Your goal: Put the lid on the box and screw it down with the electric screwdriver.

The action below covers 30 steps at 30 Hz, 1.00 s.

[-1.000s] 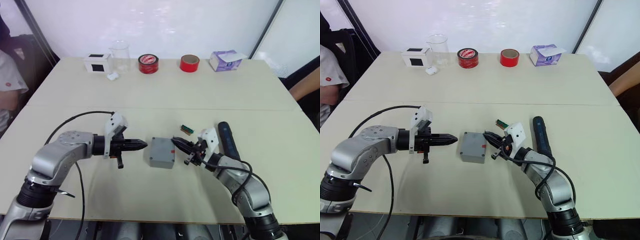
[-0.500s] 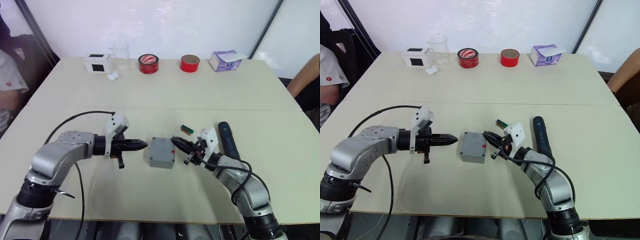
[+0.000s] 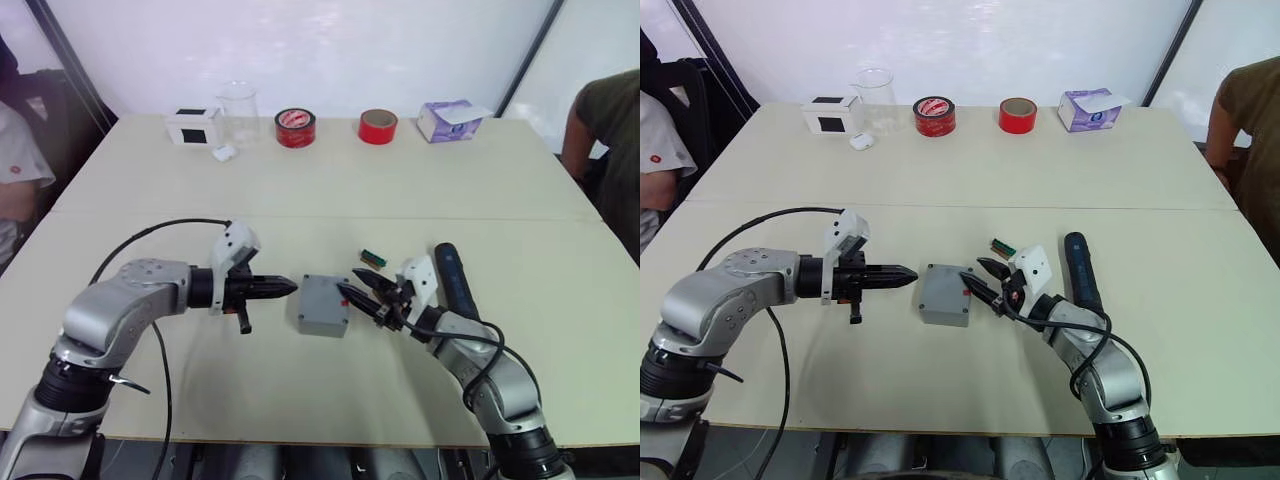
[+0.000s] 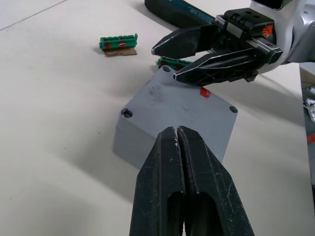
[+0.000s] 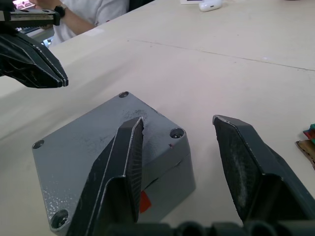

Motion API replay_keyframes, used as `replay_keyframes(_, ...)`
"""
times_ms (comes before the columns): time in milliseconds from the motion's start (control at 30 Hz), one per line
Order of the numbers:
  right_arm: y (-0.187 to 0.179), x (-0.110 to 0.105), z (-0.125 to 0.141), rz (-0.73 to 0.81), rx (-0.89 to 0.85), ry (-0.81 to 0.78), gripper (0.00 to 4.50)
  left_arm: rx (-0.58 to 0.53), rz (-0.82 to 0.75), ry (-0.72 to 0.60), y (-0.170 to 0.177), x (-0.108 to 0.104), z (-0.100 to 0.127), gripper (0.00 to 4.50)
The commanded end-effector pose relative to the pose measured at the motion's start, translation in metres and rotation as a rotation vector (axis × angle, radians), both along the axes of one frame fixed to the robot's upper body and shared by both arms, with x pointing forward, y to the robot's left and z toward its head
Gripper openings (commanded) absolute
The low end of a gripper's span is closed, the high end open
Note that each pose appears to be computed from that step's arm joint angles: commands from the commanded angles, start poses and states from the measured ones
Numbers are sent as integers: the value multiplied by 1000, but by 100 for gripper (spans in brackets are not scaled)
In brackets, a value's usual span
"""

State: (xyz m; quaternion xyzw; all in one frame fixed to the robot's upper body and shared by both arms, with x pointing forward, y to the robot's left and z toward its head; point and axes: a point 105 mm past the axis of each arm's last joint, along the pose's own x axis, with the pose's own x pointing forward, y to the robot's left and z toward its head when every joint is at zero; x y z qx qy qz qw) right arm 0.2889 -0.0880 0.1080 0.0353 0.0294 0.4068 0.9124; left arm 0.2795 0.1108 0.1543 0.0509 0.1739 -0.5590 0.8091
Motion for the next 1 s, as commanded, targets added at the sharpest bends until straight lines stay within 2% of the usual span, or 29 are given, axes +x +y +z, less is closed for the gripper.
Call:
replay_keyframes(33,-8,0,27,-30,79,-52,233,-13,-25,-43,-4,-3,13,0)
replay_keyframes(233,-17,0,60,-51,154,-81,233,-16,-24,-40,-4,-3,13,0)
replay_keyframes(533,-20,-7,70,-40,161,-52,233,-40,-20,-37,1,0,18,0)
replay_keyframes(700,-42,-11,83,-86,141,-21,233,-74,-37,-22,3,-7,27,0)
replay_keyframes(800,-64,-12,104,-111,102,-14,309,-78,-64,-32,2,-11,35,0)
replay_keyframes(933,-95,-10,120,-123,-77,158,444,-56,-144,-81,-6,-17,44,0)
replay_keyframes(1000,-107,-11,121,-114,-176,307,444,-47,-182,-114,-10,-20,48,0)
